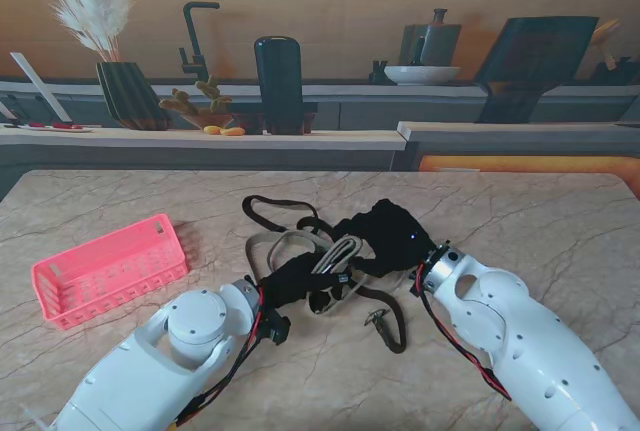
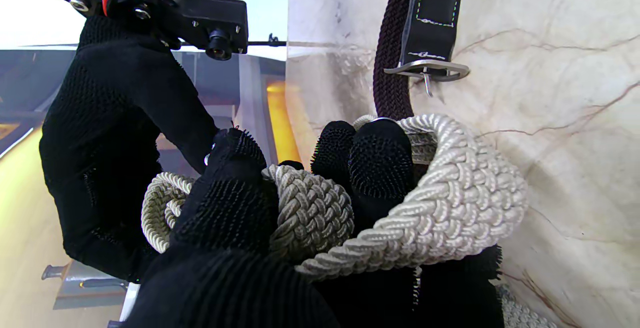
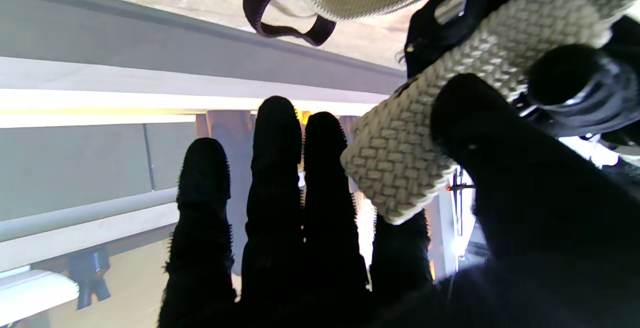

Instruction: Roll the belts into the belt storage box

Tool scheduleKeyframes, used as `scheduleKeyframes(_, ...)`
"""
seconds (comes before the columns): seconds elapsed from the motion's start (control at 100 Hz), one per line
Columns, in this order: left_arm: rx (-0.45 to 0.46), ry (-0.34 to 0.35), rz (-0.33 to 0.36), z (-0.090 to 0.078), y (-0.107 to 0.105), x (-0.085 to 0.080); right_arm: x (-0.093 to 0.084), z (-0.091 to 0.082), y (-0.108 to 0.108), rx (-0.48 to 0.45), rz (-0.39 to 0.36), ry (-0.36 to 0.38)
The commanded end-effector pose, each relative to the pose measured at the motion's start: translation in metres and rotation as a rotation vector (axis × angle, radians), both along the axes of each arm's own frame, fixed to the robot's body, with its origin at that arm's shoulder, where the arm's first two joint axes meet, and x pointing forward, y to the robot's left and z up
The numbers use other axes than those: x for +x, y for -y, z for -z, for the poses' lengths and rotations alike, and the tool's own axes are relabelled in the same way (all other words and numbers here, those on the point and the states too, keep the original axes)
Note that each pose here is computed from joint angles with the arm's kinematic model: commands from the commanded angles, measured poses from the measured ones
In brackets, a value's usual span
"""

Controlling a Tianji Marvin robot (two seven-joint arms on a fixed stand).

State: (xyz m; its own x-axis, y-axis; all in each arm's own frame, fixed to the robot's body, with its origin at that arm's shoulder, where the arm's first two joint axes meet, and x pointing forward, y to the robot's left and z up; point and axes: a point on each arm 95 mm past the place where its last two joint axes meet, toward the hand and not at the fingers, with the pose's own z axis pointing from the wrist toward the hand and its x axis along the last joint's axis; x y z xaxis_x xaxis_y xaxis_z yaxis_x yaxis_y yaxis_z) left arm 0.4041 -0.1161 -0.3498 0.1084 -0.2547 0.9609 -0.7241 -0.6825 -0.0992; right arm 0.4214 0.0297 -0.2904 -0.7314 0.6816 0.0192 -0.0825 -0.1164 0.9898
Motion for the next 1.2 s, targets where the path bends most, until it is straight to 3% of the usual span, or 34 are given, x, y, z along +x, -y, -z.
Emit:
scheduleKeyframes(0.0,-0.008,0.011,0.008,-0.006,0.004,0.0,-0.003,-0.002,-0.005,-0.018,-0.032,-0.007)
scheduleKeyframes(0.21,-0.012,0.016,0.006,-0.006,0.006,-0.001,0.002,0.0,-0.01,-0.053,-0.071,-0.01)
scheduleKeyframes(0.38,-0.022,0.042,-0.043,-0.007,0.006,0.0,0.005,0.001,-0.015,-0.006,-0.06,0.015)
scheduleKeyframes(0.68,-0.084,0.128,-0.202,-0.01,0.008,0.001,0.005,-0.011,-0.011,0.079,0.069,0.197)
scheduleKeyframes(0.94,-0.15,0.171,-0.285,-0.009,0.013,0.0,0.009,-0.016,-0.015,0.207,0.21,0.255)
scheduleKeyframes(1.19,-0.145,0.184,-0.329,-0.003,0.015,0.002,0.01,-0.027,-0.017,0.289,0.268,0.302)
